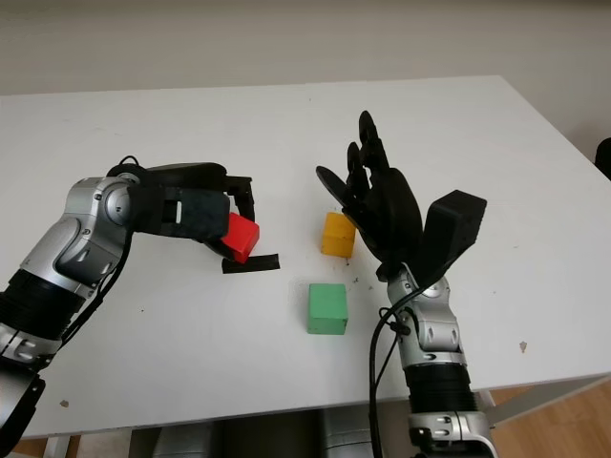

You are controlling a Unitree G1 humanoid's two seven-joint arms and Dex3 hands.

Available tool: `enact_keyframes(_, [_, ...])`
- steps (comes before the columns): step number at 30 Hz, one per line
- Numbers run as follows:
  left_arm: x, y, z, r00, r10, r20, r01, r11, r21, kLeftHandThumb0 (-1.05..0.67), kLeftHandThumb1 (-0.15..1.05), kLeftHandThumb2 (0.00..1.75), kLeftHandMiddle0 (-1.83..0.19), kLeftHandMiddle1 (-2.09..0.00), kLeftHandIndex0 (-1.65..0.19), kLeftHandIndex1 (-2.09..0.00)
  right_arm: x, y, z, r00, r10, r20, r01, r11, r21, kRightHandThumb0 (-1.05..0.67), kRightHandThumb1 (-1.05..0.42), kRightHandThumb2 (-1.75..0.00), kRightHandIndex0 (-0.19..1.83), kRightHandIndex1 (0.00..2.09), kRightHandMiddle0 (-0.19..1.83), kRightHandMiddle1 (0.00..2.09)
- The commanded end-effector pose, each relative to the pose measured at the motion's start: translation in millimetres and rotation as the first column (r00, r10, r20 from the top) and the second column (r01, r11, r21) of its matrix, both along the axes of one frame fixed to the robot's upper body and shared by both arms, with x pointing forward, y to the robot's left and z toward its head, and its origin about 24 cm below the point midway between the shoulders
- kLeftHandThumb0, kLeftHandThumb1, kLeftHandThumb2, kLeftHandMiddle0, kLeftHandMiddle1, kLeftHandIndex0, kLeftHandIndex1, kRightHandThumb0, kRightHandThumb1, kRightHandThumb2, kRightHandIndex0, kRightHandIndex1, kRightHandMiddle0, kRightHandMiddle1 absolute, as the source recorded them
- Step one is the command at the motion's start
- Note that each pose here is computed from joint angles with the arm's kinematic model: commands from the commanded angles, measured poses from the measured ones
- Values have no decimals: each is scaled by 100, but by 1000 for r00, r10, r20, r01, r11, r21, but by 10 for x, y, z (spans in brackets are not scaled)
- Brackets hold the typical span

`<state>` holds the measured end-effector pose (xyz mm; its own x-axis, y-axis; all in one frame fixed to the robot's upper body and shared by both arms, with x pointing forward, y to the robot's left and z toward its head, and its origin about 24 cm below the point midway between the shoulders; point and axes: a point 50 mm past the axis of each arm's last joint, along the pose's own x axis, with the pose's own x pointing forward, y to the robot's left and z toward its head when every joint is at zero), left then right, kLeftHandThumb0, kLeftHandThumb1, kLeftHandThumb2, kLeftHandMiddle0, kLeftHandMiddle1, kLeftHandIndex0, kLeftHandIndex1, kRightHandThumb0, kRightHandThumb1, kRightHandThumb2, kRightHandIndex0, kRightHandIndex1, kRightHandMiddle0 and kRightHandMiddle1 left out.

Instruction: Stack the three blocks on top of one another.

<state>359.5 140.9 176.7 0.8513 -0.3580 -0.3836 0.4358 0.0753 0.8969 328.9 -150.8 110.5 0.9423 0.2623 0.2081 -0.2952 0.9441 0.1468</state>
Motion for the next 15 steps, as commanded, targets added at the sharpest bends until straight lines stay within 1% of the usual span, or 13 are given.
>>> enact_keyframes(1, [20,-47,83,1000,-16,22,16,1000,-4,-40,98,6,-13,-5,-38,-145,-16,9,27,1000,1,9,-1,1000,0,-87,-93,-5,-19,0,-18,2])
enact_keyframes(7, [2,-86,54,999,-34,25,34,999,6,-41,98,5,-15,-6,-35,-150,-25,-3,22,1000,0,4,0,1000,4,-87,-93,-5,-19,0,-18,2])
enact_keyframes(15, [1,-123,1,999,-48,12,48,999,3,-40,97,5,-17,-6,-37,-145,-31,-21,16,1000,-1,3,1,1000,7,-87,-93,-5,-19,0,-19,2])
